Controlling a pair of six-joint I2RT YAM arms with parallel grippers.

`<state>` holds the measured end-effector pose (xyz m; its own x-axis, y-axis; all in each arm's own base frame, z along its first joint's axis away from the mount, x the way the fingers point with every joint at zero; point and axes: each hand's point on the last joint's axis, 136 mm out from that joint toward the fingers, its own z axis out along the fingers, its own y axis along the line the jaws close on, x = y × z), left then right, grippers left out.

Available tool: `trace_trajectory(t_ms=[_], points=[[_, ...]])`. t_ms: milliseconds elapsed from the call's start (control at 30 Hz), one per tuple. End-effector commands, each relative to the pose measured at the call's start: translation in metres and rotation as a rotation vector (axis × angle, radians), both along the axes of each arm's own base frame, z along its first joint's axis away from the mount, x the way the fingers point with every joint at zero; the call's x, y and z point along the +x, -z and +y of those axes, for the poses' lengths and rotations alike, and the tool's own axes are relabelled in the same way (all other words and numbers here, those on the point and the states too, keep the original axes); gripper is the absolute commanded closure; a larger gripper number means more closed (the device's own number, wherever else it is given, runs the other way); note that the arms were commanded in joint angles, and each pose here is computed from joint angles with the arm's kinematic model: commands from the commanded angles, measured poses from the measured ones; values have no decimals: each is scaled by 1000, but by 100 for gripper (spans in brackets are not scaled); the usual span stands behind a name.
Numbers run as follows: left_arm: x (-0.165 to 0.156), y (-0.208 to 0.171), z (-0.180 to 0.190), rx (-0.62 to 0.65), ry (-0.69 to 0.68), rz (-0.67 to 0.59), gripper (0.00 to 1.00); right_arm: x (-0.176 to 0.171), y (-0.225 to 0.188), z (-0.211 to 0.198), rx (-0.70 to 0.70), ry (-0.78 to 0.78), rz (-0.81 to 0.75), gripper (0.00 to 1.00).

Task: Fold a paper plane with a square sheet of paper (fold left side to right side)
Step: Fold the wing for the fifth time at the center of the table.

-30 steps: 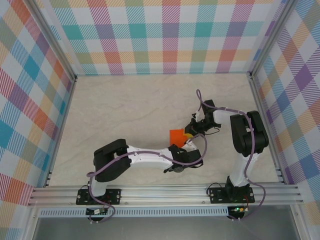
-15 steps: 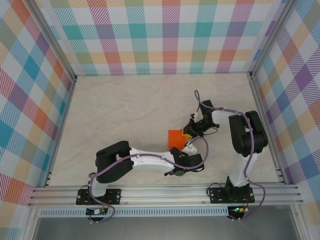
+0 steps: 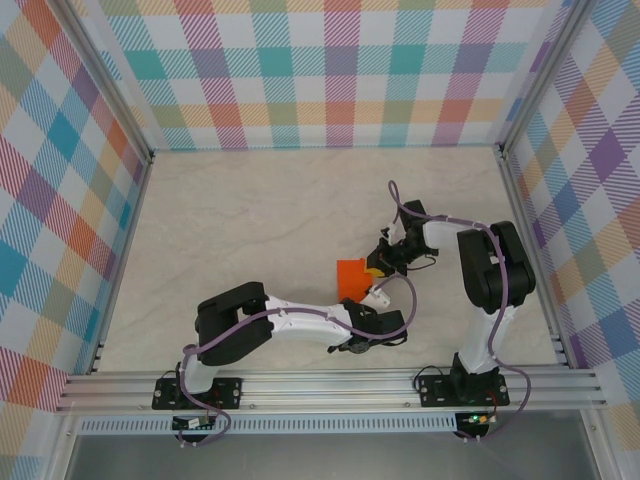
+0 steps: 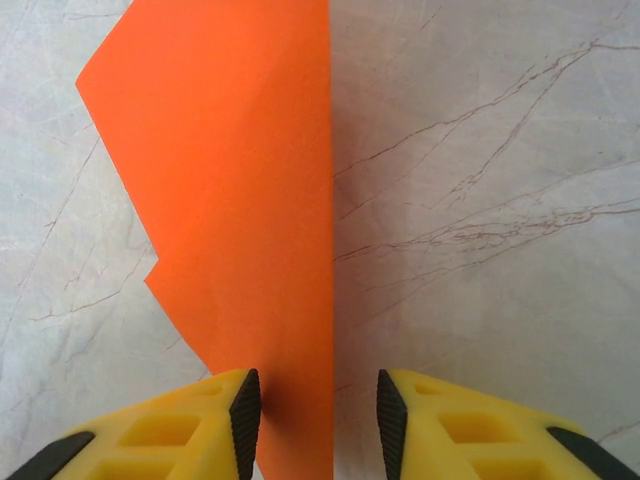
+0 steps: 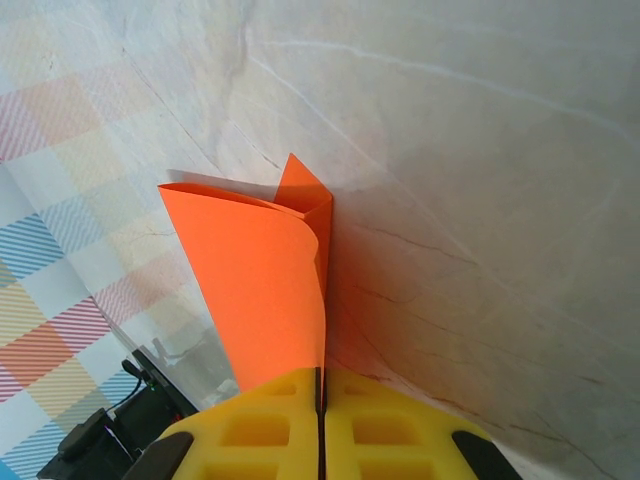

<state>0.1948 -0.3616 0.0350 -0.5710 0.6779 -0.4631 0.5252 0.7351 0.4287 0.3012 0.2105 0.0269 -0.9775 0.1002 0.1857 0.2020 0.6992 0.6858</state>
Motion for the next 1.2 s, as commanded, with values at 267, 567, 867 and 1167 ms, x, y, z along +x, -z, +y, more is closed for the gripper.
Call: trace_trajectory(t_ms=[267,567,867,1167], points=[[11,3,11,11,-69,-6,70,-3,0,4,-6,-23,19,93],[15,3,19,-4,-100,-5,80,-2,-3,3,-14,-27,6,92],[15,11,18,-7,-101,28,86,-2,-3,3,-18,-29,0,91],[13,22,17,-10,-92,66,86,5,-12,-2,-45,-26,-39,68]])
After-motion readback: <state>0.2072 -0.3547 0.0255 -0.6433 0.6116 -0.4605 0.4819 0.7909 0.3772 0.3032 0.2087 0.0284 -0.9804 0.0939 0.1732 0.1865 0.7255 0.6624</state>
